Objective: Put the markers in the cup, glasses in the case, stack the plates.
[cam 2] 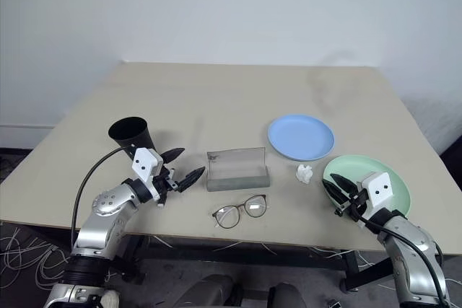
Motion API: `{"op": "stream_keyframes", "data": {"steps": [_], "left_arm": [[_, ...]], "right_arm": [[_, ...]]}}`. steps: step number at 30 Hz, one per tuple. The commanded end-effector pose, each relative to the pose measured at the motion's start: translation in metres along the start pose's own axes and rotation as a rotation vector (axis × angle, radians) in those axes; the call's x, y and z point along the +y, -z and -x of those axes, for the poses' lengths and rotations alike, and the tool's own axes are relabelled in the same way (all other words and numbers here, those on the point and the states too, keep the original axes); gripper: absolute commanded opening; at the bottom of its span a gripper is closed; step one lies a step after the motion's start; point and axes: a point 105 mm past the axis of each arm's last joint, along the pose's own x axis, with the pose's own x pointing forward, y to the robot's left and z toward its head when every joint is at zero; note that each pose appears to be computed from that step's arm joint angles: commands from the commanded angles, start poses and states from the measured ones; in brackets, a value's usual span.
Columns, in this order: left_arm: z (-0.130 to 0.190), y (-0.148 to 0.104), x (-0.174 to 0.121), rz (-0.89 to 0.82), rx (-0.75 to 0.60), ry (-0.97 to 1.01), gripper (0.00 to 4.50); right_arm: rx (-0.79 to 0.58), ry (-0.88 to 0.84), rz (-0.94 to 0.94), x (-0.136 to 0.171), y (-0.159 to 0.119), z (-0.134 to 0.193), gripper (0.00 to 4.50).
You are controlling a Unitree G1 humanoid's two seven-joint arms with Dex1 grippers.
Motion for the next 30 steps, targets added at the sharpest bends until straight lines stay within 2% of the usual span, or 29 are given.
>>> {"op": "stream_keyframes", "data": {"steps": [1,18,25,30], "left_arm": [[-0.006,-0.013,0.000,-0.030,-0.046,0.012,4.47],[-0.007,-0.015,0.002,-0.026,-0.053,0.034,4.47],[0.002,-0.012,0.001,-0.004,-0.046,0.044,4.47],[0.001,-0.011,0.001,-0.010,-0.034,0.054,4.47]], "right_arm": [[-0.072,0.008,0.053,-0.006,-0.027,-0.003,1.23],[-0.084,0.003,0.039,0.002,-0.049,-0.007,1.23],[-0.032,0.010,0.014,0.016,-0.047,-0.006,1.23],[0.030,0.037,0.037,0.014,-0.046,-0.004,1.23]]}}
